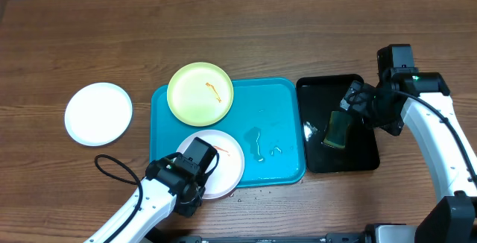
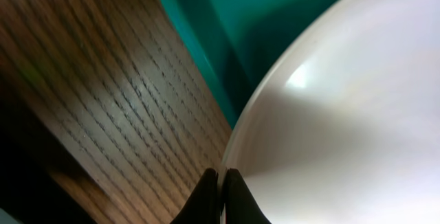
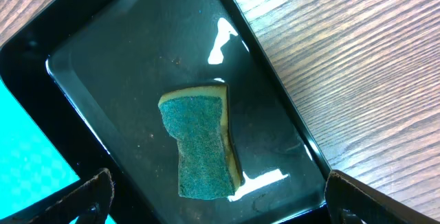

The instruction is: Clean dirty plates on tray and stack at the side

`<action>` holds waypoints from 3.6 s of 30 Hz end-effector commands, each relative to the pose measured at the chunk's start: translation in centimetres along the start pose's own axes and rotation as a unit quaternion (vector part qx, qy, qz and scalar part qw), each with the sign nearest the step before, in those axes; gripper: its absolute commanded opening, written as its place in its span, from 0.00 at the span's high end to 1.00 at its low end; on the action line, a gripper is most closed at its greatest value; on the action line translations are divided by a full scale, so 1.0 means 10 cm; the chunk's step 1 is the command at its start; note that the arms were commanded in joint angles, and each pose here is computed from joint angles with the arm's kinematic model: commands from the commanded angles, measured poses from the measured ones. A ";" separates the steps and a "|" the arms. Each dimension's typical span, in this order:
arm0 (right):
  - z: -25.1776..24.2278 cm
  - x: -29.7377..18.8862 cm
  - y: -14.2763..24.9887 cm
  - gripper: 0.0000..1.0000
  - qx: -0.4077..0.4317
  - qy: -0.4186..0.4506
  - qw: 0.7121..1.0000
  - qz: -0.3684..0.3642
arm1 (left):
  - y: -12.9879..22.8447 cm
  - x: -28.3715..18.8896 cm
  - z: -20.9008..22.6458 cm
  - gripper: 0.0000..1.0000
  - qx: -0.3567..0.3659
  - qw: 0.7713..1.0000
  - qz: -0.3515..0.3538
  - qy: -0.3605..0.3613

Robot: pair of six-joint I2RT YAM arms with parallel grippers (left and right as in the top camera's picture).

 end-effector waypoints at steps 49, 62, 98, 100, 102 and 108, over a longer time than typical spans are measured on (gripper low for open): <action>0.01 -0.05 -0.03 0.00 0.000 -0.006 1.000 -0.009 | 0.38 -0.19 -1.33 0.96 0.459 0.876 -0.028 0.146; 0.01 -0.05 -0.03 0.00 0.000 -0.006 1.000 -0.009 | 0.42 0.01 -1.43 0.71 0.460 0.876 -0.026 0.140; 0.01 -0.05 -0.03 0.00 0.000 -0.006 1.000 -0.009 | 0.42 0.34 -1.45 0.85 0.508 0.852 -0.034 0.125; 0.01 -0.05 -0.03 0.00 0.000 -0.006 1.000 -0.009 | 0.42 0.34 -1.45 0.82 0.508 0.852 -0.034 0.126; 0.01 -0.05 -0.03 0.00 0.000 -0.006 1.000 -0.009 | 0.43 0.34 -1.46 0.80 0.508 0.851 -0.034 0.127; 0.02 -0.05 -0.07 0.00 0.000 -0.011 1.000 -0.019 | 0.42 0.34 -1.45 0.88 0.508 0.852 -0.033 0.124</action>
Point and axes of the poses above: each gripper's point midway between its finger pads, its own x axis out along the fingers, its own z axis along the line the jaws close on, y = z × x, the point moved 9 cm from there along -x, back along the fingers, and after that the axes turned 8 degrees about -x, right-handed, at the moved point
